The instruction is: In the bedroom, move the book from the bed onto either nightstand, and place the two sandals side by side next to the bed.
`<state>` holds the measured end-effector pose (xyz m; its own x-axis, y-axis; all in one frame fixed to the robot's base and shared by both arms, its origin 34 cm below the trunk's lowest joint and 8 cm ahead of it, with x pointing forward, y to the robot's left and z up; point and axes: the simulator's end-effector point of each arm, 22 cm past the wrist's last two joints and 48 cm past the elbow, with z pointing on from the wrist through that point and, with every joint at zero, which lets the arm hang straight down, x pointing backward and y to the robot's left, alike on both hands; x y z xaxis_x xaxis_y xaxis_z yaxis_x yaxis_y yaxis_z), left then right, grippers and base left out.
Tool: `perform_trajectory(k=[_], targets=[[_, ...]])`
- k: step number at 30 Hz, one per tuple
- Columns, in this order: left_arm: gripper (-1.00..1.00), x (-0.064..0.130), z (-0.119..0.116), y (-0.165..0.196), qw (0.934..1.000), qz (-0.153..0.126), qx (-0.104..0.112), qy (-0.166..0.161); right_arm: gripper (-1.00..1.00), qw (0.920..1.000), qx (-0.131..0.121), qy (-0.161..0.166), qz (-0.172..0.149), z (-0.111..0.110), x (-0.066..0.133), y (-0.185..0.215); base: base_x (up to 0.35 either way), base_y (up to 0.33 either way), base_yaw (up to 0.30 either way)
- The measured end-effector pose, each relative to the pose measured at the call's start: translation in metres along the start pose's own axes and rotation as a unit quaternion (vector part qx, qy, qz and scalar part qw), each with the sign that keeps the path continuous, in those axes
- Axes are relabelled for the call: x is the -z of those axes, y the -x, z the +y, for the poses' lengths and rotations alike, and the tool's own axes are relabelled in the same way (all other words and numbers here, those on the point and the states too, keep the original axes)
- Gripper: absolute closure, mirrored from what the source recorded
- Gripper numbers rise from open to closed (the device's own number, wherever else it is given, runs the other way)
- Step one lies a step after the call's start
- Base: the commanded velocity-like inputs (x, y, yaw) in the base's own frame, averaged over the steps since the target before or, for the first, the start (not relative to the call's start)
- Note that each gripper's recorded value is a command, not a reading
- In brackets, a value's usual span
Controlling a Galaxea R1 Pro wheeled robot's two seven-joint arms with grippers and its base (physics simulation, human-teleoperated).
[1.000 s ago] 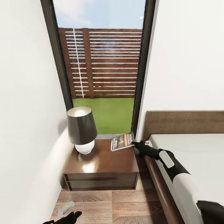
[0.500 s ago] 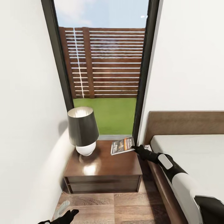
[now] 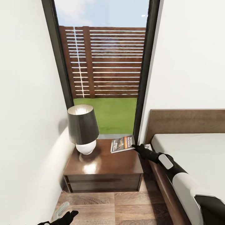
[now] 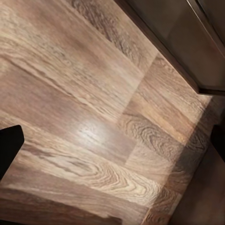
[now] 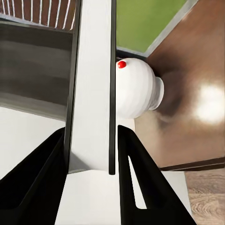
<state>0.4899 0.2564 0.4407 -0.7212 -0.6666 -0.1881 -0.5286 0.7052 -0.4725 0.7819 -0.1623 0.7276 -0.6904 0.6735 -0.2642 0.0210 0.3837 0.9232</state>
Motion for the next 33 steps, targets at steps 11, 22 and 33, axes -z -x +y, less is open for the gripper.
perform_trajectory(k=[11, 22, 33], targets=[[-1.00, -0.017, 0.013, -0.006, 1.0000, -0.001, 0.000, 0.001, 1.00, 0.9999, 0.011, 0.011, 0.004, -0.010, -0.006, -0.008, 0.000, 0.000, 0.000], [-1.00, -0.035, 0.025, -0.013, 1.0000, -0.002, 0.000, 0.001, 1.00, 0.9964, 0.078, -0.002, 0.033, -0.020, -0.018, -0.027, 0.000, 0.000, 0.000], [-1.00, -0.030, -0.021, 0.007, 0.9976, 0.005, -0.016, -0.067, 1.00, 0.9950, 0.096, 0.011, 0.026, -0.028, -0.022, -0.031, 0.000, 0.000, 0.000]])
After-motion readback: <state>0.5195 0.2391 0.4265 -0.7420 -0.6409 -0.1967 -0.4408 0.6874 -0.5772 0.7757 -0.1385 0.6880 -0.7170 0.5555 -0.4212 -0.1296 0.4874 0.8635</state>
